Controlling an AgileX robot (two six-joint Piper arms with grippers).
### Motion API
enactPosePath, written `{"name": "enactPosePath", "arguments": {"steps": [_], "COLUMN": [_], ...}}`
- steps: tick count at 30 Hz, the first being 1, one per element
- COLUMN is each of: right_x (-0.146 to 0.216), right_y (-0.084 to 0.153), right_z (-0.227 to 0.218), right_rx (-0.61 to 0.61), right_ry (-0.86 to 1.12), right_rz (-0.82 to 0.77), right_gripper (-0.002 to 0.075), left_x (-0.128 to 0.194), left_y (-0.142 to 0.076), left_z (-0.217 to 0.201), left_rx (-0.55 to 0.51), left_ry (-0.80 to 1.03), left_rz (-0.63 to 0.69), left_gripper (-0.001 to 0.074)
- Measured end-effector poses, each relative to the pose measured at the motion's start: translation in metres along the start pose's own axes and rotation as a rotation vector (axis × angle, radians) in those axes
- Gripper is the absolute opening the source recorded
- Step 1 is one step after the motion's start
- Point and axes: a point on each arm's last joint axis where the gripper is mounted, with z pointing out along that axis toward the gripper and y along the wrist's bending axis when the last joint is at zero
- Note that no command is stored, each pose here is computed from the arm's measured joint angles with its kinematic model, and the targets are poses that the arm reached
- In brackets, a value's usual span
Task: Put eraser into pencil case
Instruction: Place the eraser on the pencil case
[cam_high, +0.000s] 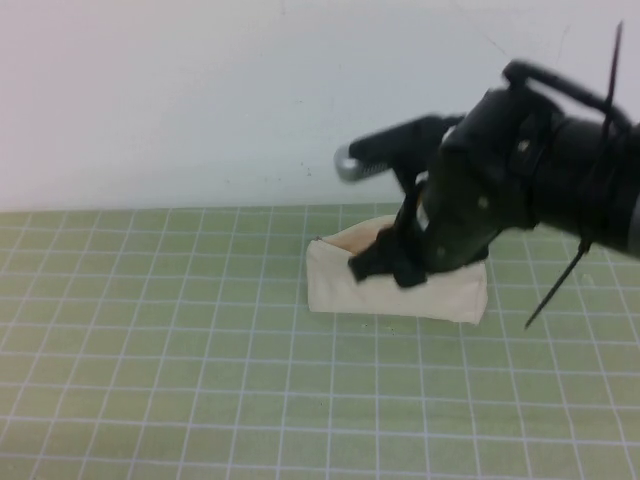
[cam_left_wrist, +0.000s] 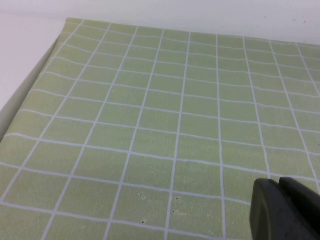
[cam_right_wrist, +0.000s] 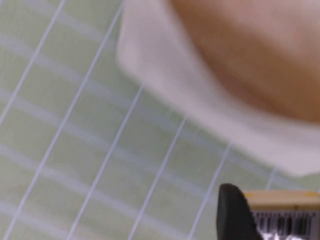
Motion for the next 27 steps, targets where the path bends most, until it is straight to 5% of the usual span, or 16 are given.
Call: {"name": "enactPosePath", "arguments": {"steps": [11, 27], "right_x": [-0.035, -0.042], "right_y": [-0.039, -0.034], "right_z": [0.045, 0.067], "right_rx": [0.05, -0.015], "right_ry": [-0.064, -0.107], "right_rz": [0.114, 0.153], "right_gripper": [0.0311, 0.041], "left_x": [0.0, 0.0], "left_y": [0.0, 0.0], "left_z": [0.0, 0.0], "left_rx": [0.0, 0.0], "left_ry": [0.0, 0.0], "left_rz": [0.0, 0.0], "left_gripper": [-0.0003, -0.0003]}}
